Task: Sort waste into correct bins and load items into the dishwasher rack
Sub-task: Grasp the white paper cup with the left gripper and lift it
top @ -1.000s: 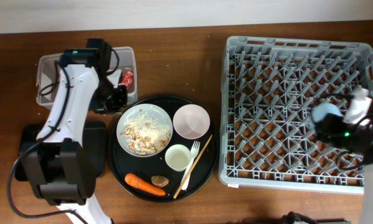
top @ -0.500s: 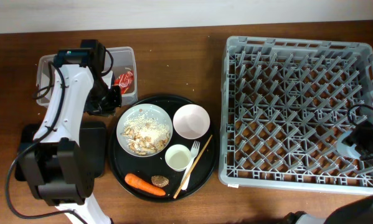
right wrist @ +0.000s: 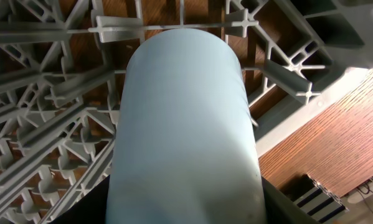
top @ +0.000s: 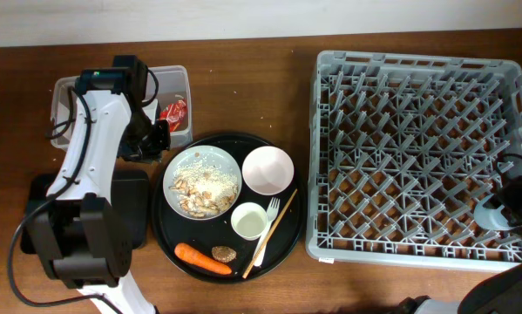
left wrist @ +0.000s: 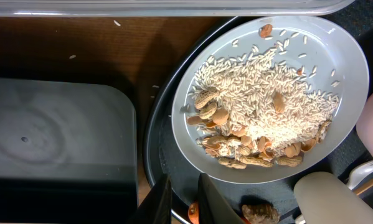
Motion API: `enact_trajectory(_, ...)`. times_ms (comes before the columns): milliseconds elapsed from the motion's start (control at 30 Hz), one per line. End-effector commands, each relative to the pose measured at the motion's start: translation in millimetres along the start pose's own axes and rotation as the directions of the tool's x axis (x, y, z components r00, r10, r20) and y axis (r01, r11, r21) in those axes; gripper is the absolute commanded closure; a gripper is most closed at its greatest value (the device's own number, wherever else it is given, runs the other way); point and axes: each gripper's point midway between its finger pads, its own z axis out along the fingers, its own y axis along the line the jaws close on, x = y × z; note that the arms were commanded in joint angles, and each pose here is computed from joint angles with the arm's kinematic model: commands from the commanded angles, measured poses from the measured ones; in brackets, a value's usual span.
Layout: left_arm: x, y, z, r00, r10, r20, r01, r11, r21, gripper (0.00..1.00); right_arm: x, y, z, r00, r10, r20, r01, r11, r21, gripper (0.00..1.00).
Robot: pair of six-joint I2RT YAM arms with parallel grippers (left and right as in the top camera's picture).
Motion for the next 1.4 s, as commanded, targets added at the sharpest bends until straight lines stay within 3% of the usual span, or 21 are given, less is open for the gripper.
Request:
enact_trajectory(0,-2.2,1.3,-10.9,0.999,-0.011,0.038,0.012,1.0,-0.006,0.85,-4.7,-0.2,-2.2,1.0,0.019,0.008,-0.019,1.0,-0.005,0.32)
enact_trajectory(200,-2.2,1.2,-10.9,0.999,-0.011,0.038,0.012,1.0,-0.005,0.85,-3.0,13.9,-2.8,1.0,0.018,-0.003,-0.018,0.996,-0.087,0.14)
enact_trajectory(367,-2.2,1.2,-10.9,0.999,-0.011,0.038,0.012,1.0,-0.005,0.85,-0.9,22.6,-4.4,1.0,0.016,-0.013,-0.018,0.99,-0.137,0.14)
enact_trajectory(567,-1.0,-7.0,-11.0,0.999,-0.011,0.031,0.01,0.999,0.042,0.84,16.0,67.8,-33.0,0.986,-0.158,0.046,0.165,0.937,-0.309,0.15)
enact_trajectory(767,3.7,-33.8,-12.0,1.0,0.023,0.017,-0.025,0.991,0.131,0.75,69.4,125.9,-74.0,0.885,-0.433,0.17,0.465,0.804,-0.372,0.11)
enact_trajectory(867,12.6,-58.4,-12.7,0.996,0.093,0.001,-0.092,0.98,0.176,0.7,102.2,148.4,-87.0,0.812,-0.546,0.206,0.58,0.721,-0.378,0.0)
enact_trajectory(933,24.1,-73.3,-11.8,0.99,0.139,-0.026,-0.132,0.976,0.174,0.61,124.3,160.0,-91.7,0.76,-0.614,0.213,0.643,0.663,-0.385,0.02)
enact_trajectory(1133,64.1,-119.5,-7.0,0.951,0.291,-0.104,-0.271,0.947,0.17,0.58,164.2,177.8,-87.4,0.656,-0.737,0.166,0.727,0.556,-0.403,0.02)
enact_trajectory(1367,112.2,-145.0,17.9,0.889,0.403,-0.217,-0.379,0.914,0.145,0.57,165.0,176.8,-82.3,0.646,-0.75,0.143,0.734,0.559,-0.385,0.02)
